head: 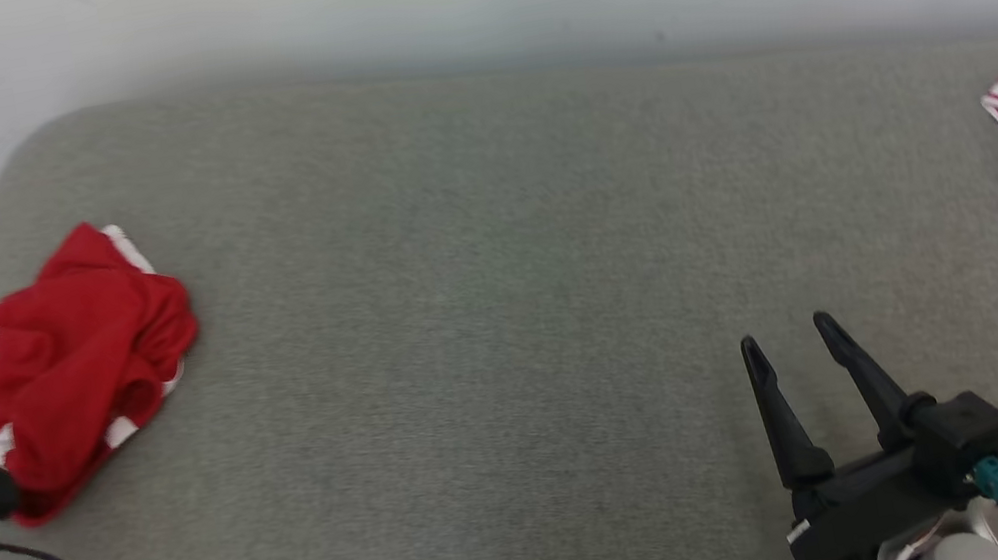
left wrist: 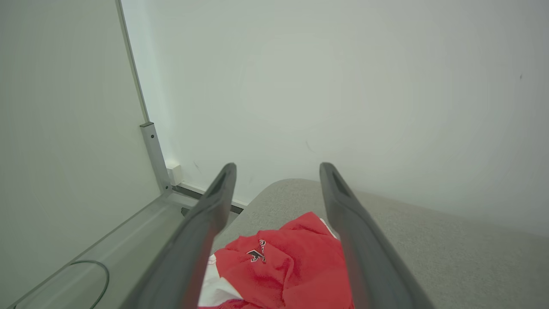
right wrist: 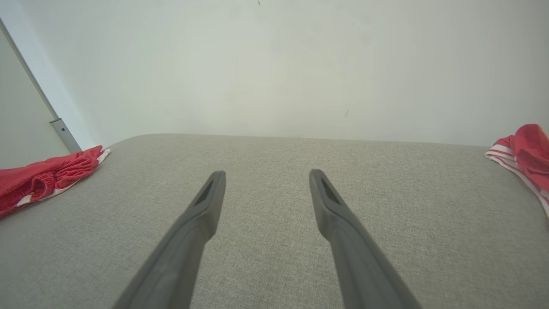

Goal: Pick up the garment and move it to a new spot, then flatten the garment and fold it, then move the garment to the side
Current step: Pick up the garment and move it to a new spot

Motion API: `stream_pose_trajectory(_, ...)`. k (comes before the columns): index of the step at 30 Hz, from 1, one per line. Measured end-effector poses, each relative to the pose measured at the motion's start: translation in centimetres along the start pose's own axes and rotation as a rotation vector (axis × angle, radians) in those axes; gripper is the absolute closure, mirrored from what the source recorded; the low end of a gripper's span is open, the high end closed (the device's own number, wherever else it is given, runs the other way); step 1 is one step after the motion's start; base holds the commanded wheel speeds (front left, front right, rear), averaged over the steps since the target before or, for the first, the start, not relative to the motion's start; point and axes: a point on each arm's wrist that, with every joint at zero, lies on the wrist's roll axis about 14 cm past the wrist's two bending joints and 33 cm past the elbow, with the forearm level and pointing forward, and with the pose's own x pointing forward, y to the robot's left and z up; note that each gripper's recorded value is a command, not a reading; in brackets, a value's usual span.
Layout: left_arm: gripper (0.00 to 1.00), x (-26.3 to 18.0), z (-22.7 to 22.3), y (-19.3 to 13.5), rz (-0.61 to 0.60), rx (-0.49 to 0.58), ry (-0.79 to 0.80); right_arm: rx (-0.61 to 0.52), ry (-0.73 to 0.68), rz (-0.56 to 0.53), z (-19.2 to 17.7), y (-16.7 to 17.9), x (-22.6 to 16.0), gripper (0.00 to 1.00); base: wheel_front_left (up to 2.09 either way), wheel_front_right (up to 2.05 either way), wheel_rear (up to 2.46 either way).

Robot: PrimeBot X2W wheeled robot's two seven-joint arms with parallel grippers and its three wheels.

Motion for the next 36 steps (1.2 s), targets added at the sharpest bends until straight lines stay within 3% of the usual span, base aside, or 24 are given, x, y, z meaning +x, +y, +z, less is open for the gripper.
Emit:
stream_pose_trajectory(10, 0.00, 5.8, -6.4, -3.8, -0.104, 0.048, 0.277, 0.005, 0.009, -0.079, -0.8, -3.4, 0.6, 0.00, 0.00, 0.00, 0.00)
stream_pose_trajectory(18, 0.00, 5.8, -13.3, -5.1, -0.134, 0.088, 0.563, 0.001, 0.044, -0.155, -1.9, -6.0, -0.7, 0.00, 0.00, 0.00, 0.00)
stream_pose_trajectory(28, 0.00, 1.7, -19.4, -4.4, -0.122, 0.110, 0.948, -0.012, 0.047, -0.205, -1.7, -7.5, -1.8, 0.00, 0.00, 0.00, 0.00)
stream_pose_trajectory(34, 0.00, 1.4, -19.7, -3.9, -0.109, 0.118, 0.995, -0.014, 0.047, -0.212, -1.7, -7.7, -2.0, 0.00, 0.00, 0.00, 0.00)
stream_pose_trajectory(35, 0.34, 1.5, -19.7, -3.9, -0.107, 0.118, 0.994, -0.015, 0.048, -0.213, -1.6, -7.7, -2.1, 0.00, 0.00, 0.00, 0.00)
stream_pose_trajectory(36, 0.93, 1.7, -19.6, -3.9, -0.100, 0.118, 0.981, -0.015, 0.047, -0.214, -1.6, -7.7, -2.1, 0.00, 0.00, 0.00, 0.00)
